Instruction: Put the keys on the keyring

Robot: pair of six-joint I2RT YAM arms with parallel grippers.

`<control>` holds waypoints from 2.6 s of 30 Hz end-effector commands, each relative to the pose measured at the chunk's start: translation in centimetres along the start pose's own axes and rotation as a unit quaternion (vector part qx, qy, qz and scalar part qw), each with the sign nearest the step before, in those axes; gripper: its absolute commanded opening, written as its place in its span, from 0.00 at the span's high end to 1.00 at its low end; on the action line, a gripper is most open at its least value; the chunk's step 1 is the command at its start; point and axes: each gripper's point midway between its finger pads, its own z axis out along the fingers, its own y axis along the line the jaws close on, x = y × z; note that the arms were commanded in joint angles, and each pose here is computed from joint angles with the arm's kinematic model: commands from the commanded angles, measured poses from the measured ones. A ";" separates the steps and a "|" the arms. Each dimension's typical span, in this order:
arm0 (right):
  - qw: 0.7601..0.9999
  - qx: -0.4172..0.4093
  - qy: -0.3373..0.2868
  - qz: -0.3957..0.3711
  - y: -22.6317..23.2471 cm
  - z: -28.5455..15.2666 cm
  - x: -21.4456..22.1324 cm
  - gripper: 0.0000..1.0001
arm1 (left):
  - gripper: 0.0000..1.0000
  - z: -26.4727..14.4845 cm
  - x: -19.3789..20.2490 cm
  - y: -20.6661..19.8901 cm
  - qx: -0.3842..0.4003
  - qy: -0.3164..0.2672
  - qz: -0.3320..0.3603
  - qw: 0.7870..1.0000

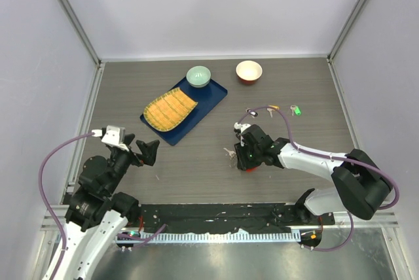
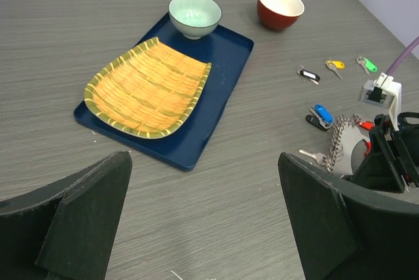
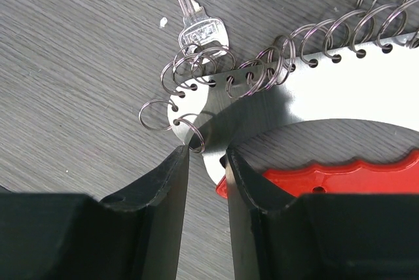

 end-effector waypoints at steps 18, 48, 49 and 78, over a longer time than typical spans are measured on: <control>0.999 0.002 -0.046 -0.021 0.8 -0.9 -4.3 0.64 | 0.00 0.2 -0.5 -0.9 0.023 0.006 0.005 1.000; 0.998 -0.040 -0.014 -0.037 2.3 -0.8 -3.5 0.91 | 0.00 0.4 -0.2 -1.3 0.030 0.016 -0.004 0.999; 0.998 -0.042 -0.021 -0.039 2.4 -1.2 -3.8 0.93 | 0.00 0.4 -0.4 -1.4 0.031 0.014 -0.008 0.999; 0.892 -0.188 -0.282 -0.300 12.8 -13.0 -9.9 0.99 | 0.05 4.7 5.3 -14.5 0.325 0.021 -0.100 0.940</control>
